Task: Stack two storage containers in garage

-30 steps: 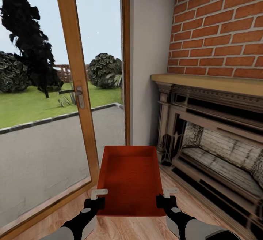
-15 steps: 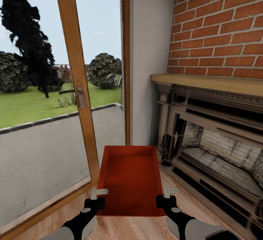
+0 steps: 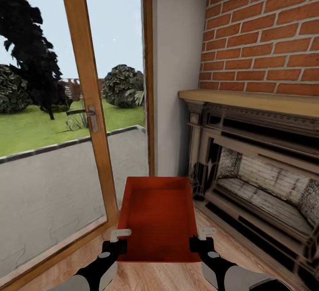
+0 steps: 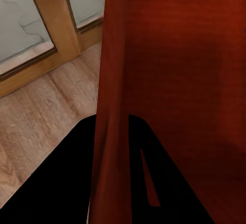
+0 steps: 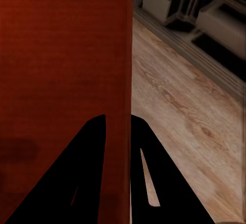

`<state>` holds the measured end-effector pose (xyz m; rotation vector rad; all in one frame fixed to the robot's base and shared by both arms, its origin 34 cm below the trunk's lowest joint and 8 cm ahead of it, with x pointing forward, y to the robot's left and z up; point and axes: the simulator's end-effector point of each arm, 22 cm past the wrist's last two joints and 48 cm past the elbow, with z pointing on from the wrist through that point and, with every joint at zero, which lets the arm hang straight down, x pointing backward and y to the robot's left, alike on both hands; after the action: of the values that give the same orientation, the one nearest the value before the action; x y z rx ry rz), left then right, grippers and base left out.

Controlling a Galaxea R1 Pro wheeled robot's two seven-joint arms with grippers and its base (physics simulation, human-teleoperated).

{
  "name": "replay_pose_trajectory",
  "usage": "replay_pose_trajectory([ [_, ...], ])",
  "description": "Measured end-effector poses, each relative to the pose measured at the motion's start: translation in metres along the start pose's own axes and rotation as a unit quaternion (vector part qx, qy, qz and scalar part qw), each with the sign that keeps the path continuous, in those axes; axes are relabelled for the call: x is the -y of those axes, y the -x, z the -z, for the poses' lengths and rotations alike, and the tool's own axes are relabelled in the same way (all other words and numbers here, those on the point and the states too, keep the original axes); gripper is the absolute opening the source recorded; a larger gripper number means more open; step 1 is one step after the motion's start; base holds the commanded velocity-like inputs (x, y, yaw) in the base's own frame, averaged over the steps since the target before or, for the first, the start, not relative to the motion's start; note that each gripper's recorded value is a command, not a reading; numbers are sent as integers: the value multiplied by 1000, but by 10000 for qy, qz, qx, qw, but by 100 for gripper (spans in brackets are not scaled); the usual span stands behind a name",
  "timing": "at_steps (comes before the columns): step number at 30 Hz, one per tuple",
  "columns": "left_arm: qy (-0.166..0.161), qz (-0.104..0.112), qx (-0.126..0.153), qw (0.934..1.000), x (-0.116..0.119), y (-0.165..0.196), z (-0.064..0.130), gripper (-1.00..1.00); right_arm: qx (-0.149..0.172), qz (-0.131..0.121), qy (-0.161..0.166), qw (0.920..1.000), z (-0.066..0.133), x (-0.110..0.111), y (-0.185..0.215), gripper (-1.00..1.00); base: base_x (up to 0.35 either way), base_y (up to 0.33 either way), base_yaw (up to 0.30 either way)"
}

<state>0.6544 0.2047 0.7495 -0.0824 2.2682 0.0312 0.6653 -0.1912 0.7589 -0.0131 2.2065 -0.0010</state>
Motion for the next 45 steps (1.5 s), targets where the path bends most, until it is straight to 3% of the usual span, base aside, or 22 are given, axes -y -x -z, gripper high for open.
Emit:
replay_pose_trajectory([
  [33, -8, 10, 177, 9998, 1, 18, 7, -100, 178, 7, 0, 9998, 6, 1, 19, -100, 0, 0, -180],
  [45, -11, 13, 193, 9998, 1, 20, 8, -100, 190, 2, 3, 9998, 7, 0, 21, -100, 0, 0, -30],
])
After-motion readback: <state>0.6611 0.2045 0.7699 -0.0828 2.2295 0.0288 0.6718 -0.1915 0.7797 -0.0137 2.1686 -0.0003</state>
